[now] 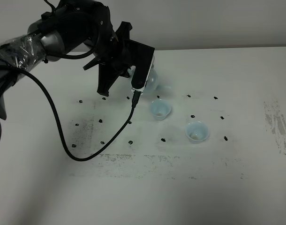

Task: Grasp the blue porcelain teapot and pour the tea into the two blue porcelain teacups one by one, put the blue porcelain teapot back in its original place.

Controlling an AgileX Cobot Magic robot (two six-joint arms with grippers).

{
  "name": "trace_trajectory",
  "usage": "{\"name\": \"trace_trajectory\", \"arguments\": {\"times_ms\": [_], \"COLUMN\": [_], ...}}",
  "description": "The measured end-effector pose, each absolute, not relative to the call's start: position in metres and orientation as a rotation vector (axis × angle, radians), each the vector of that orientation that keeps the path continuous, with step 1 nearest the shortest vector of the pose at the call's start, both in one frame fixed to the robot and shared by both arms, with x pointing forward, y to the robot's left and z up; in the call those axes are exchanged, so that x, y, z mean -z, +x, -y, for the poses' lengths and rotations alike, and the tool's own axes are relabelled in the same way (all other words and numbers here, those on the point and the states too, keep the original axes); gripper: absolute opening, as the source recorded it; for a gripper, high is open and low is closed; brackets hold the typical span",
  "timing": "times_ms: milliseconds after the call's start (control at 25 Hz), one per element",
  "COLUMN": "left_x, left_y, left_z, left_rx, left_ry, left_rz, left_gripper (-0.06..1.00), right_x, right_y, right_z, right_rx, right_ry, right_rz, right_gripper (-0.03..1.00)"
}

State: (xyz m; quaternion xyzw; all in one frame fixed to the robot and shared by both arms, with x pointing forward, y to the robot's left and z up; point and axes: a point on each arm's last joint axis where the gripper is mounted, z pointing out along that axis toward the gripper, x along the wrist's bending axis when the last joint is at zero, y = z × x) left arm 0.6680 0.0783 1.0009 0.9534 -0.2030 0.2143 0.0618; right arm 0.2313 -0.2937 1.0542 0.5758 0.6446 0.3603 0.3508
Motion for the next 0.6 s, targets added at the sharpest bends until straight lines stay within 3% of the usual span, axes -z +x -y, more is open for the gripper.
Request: {"name": "trace_trajectory", "arguments": {"times_ms": [600], "left_x": [-1.012], "left_y": [0.669], "left_z": [-0.047], "left_rx": [-0.871], "left_ry": [2.598], "left_rz": [0.837], "left_gripper": [0.04], "right_x": [-1.054], "right_y": [0.231], "right_z": [0.294], "right_rx": [-0.933], "right_ry": [1.491], "right_rz": [-1.669], "right_gripper": [0.56]}}
